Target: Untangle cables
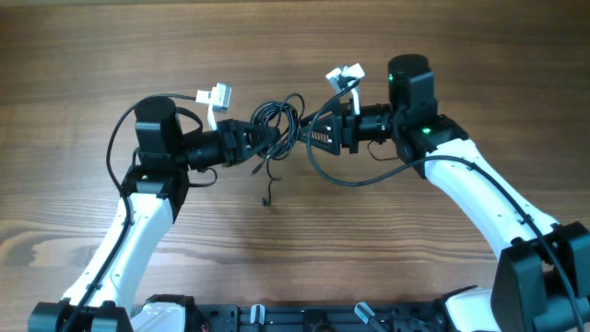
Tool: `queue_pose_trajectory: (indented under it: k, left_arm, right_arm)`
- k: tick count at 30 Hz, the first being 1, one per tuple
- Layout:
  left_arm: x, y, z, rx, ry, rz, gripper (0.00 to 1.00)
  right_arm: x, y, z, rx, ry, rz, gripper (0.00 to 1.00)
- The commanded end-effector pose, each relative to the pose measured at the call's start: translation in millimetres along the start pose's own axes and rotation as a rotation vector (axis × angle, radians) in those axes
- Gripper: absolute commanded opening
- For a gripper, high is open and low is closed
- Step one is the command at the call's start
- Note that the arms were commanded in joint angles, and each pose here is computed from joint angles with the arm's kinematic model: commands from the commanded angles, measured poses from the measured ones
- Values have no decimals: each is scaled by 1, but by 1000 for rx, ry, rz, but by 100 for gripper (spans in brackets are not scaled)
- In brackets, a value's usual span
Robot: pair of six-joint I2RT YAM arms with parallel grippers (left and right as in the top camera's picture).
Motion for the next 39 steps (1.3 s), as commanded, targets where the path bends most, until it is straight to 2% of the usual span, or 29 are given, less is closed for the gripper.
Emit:
queue_pose_trajectory:
  k: [1, 6, 8, 12, 15, 17, 24, 26, 30, 32, 34, 36, 39]
  left_arm:
    - [2, -8, -9, 10, -9, 14, 4]
    - [14, -21, -19, 39, -36, 64, 4]
    - [20, -27, -23, 55, -74, 87, 4]
    - [23, -29, -26, 69, -110, 101, 4]
    - [20, -26, -24, 62, -126, 89, 4]
    - [20, -26, -23, 62, -162, 85, 4]
    - [19, -26, -24, 65, -198, 82, 4]
    - [15, -25, -21, 46, -259, 60, 4]
    - [1, -19, -16, 9, -298, -2, 4]
    - [-1, -18, -15, 3, -352, -8, 4]
    - [0, -18, -16, 4, -451, -6, 4]
    - [-1, -18, -16, 3, -531, -7, 4]
    - [0, -18, -16, 6, -538, -6, 4]
  right_arm:
    - [-5, -19, -4, 148, -20, -67, 61]
    - [-27, -32, 30, 31, 33, -151, 62]
    - [-37, -30, 27, 61, 3, -211, 61]
    - [-47, -19, -13, 292, -97, -341, 48]
    - [-39, 18, -70, 596, -251, -420, 46]
    - [-34, 44, -94, 729, -297, -444, 45]
    - [-32, 102, -126, 840, -402, -503, 46]
    - [-30, 115, -133, 862, -436, -513, 47]
    - [-13, 136, -145, 934, -481, -473, 47]
    - [-11, 125, -137, 848, -454, -405, 59]
    - [-16, 90, -98, 519, -234, -241, 62]
    - [-19, 74, -60, 255, -101, -167, 64]
    - [-25, 68, -26, 49, 40, -130, 67]
Point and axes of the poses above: each gripper's point midway between its finger pads, its own y axis back along the fingers, its own z axis along the line the jaws close on, x = y × z, the point moved 3 cm from there along y, back along the fingers, and after that the axes turned 13 degrees about -y, right-handed, at the moved point
